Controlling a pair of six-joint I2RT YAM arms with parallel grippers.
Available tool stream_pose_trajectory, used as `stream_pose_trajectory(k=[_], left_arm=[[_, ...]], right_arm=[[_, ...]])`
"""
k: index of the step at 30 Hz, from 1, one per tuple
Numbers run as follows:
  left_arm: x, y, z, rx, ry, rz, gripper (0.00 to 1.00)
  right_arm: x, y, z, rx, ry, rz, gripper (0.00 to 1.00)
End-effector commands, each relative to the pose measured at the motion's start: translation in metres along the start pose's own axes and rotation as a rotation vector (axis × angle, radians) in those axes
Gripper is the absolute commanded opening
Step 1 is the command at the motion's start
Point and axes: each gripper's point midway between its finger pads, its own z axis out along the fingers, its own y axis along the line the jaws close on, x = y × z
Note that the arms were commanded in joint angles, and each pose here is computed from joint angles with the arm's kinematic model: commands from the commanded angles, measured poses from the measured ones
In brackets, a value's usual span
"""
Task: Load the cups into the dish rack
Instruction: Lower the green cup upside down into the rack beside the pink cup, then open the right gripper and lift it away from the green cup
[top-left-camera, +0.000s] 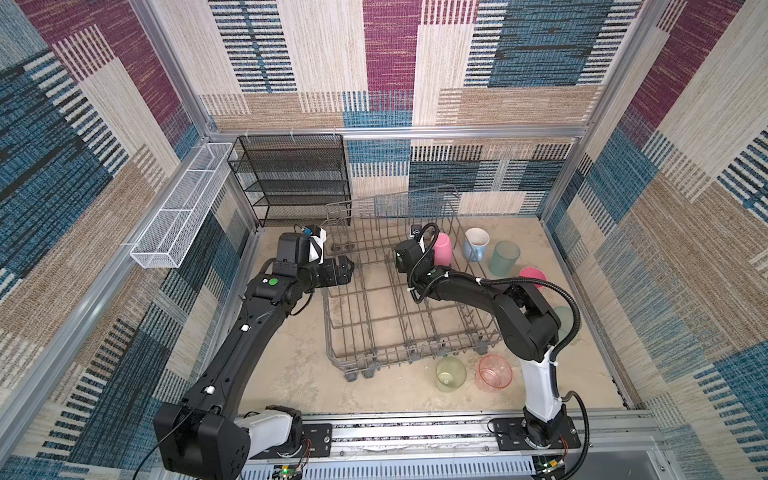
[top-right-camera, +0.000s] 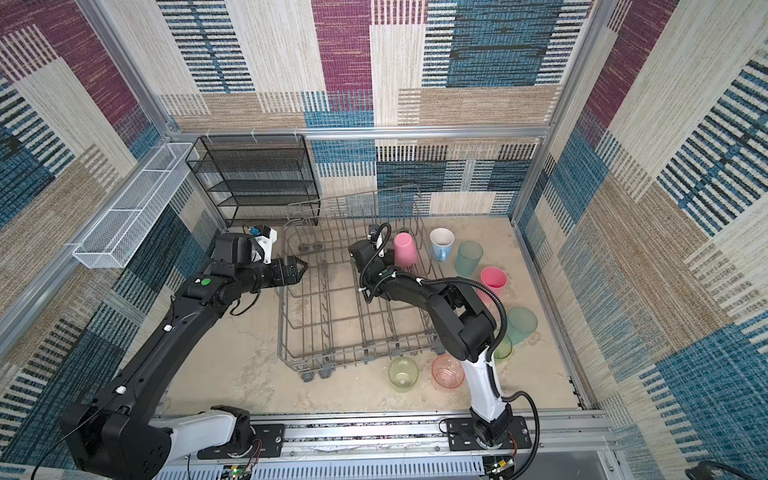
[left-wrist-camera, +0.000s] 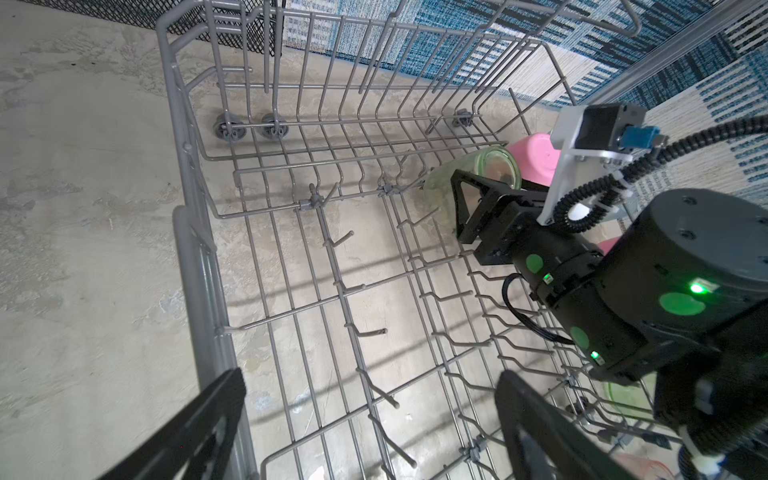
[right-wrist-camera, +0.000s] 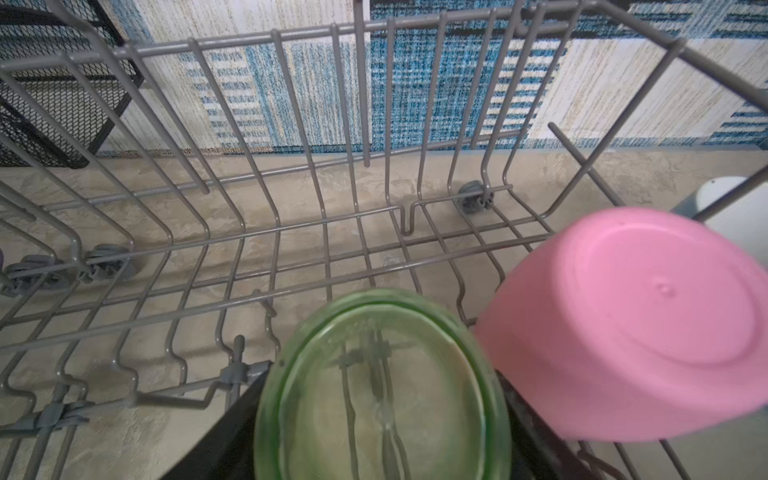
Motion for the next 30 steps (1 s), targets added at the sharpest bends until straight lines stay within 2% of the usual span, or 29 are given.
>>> stream_pose_trajectory(k=[1, 4, 8, 17, 30], left_arm=[[-0.007, -0.005, 0.0, 0.031, -0.024, -0.007, 0.97], [-0.007, -0.004, -0.001, 0.03, -0.028, -0.01, 0.97], [-0.008, -0.005, -0.003, 0.035, -0.036, -0.011, 0.97], [-0.01, -0.006, -0.008, 0.039, -0.052, -0.005, 0.98], [-0.012, -0.016, -0.017, 0.086, -0.067, 0.015, 0.99]], right_arm=[[-0.009, 0.004, -0.003, -0.014, -0.002, 0.022, 0.74], [-0.008, 0.006, -0.004, -0.025, 0.017, 0.021, 0.76], [-0.008, 0.012, -0.007, -0.058, 0.041, 0.023, 0.85], [-0.028, 0.02, -0.021, -0.12, 0.043, 0.046, 0.98], [-0.077, 0.022, -0.061, -0.215, -0.004, 0.088, 1.0]])
